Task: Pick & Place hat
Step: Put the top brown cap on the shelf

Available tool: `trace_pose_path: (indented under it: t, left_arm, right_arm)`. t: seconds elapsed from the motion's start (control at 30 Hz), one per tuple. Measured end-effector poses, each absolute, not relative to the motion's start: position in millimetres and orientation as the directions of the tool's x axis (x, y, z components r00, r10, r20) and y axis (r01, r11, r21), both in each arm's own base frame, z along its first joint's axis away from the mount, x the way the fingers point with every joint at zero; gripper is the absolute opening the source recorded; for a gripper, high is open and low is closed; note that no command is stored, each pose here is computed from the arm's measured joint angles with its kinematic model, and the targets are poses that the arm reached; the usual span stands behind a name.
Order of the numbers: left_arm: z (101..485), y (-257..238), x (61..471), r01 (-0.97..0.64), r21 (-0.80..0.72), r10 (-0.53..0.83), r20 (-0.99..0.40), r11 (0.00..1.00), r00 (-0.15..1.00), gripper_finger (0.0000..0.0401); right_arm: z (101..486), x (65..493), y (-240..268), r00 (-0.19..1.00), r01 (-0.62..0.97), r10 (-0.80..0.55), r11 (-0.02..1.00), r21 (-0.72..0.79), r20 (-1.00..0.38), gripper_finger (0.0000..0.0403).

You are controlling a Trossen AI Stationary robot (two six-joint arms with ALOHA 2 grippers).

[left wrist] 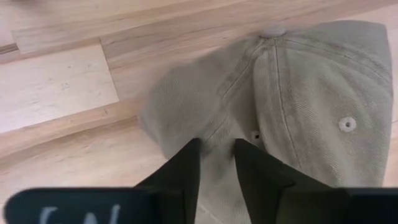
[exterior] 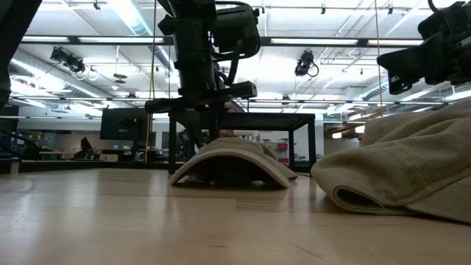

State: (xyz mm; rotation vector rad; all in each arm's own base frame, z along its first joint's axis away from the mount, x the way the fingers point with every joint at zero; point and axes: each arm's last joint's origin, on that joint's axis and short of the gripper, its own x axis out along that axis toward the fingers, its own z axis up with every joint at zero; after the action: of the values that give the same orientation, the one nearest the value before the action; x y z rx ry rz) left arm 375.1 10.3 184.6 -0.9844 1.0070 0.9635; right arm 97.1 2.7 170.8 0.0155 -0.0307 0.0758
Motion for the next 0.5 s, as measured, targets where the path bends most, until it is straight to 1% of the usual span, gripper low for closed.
trace_pose_path:
  t: [0.33, 0.5]
  left_arm:
    - [184.6, 10.3, 375.1, -0.945, -0.192, 0.173, -0.955, 0.264, 0.242, 0.0044]
    - [184.6, 10.4, 374.9, -0.941, -0.183, 0.181, -0.954, 0.285, 0.24, 0.0012]
  right_arm:
    - [170.7, 97.1, 2.7, 0.997, -0.076, 0.075, 0.997, 0.014, 0.031, 0.0027]
    - [170.7, 97.1, 2.7, 0.997, -0.076, 0.076, 0.997, 0.014, 0.031, 0.0027]
